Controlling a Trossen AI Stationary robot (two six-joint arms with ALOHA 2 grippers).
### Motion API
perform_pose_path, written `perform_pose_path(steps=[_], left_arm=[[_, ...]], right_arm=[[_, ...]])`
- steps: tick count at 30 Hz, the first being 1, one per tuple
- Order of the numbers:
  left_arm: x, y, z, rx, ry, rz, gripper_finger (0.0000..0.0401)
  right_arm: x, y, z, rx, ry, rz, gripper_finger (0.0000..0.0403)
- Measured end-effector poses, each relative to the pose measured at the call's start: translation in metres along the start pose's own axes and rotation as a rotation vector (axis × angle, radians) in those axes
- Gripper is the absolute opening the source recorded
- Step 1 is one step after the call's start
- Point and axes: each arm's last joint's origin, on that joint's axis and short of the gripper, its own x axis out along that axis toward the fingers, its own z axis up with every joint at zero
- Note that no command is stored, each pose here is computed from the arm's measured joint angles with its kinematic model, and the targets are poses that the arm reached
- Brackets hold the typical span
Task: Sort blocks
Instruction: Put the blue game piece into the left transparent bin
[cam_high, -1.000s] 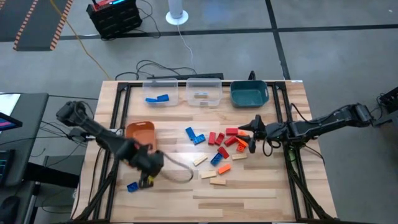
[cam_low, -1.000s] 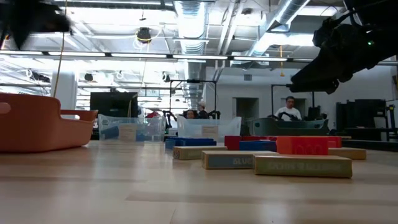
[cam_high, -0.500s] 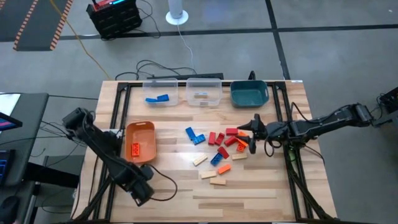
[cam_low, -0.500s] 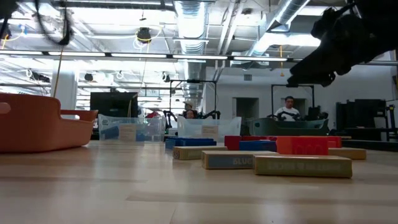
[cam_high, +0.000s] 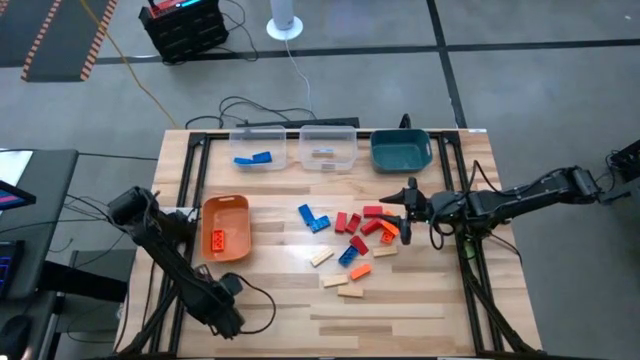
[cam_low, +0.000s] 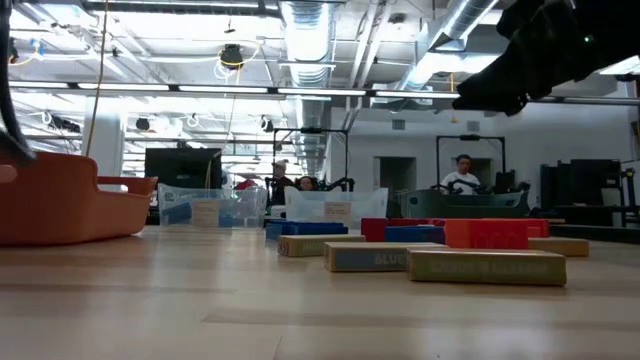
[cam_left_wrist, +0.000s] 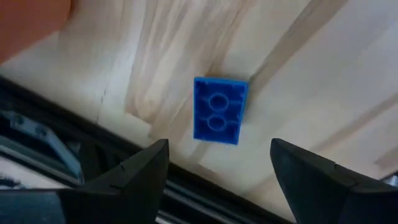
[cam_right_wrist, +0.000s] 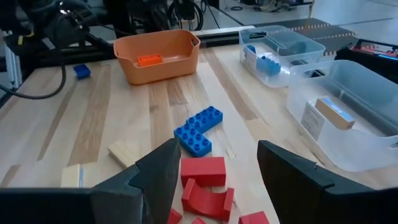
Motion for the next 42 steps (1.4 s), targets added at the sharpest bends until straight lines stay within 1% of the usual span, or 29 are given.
perform_pose_path(steps=[5, 10, 19, 23, 29, 31, 34, 38, 40, 42], left_arm=[[0.014, 0.006, 0.001, 0.004, 0.004, 0.022, 0.0278], [0.027, 0.006, 0.004, 0.016, -0.002, -0.013, 0.0278], [0.042, 0.009, 0.006, 0.018, -0.002, -0.041, 0.0273], [0.047, 0.009, 0.007, 0.020, -0.005, -0.058, 0.0240], [0.047, 0.008, 0.007, 0.037, -0.007, -0.065, 0.0153], [0.046, 0.008, 0.008, 0.042, -0.009, -0.073, 0.0132], [0.042, 0.005, 0.011, 0.047, -0.013, -0.090, 0.0132], [0.028, 0.002, 0.019, 0.049, -0.034, -0.123, 0.0132], [0.018, 0.000, 0.025, 0.048, -0.071, -0.147, 0.0132], [0.006, 0.000, 0.033, 0.057, -0.141, -0.169, 0.0132]], right_arm=[[0.000, 0.000, -0.001, 0.001, 0.007, -0.001, 0.0249], [0.000, 0.000, -0.001, 0.002, 0.010, -0.002, 0.0249], [0.000, 0.000, -0.002, 0.016, 0.023, -0.004, 0.0249], [0.000, 0.000, -0.003, 0.017, 0.024, -0.003, 0.0249], [0.000, 0.000, -0.003, 0.017, 0.024, -0.004, 0.0249], [0.000, 0.000, -0.003, 0.017, 0.024, -0.004, 0.0249], [0.000, 0.000, -0.003, 0.017, 0.024, -0.004, 0.0249], [0.000, 0.000, -0.002, 0.018, 0.021, -0.003, 0.0249], [0.000, 0.000, -0.002, 0.017, 0.021, -0.004, 0.0249], [0.000, 0.000, -0.002, 0.018, 0.020, -0.003, 0.0249]])
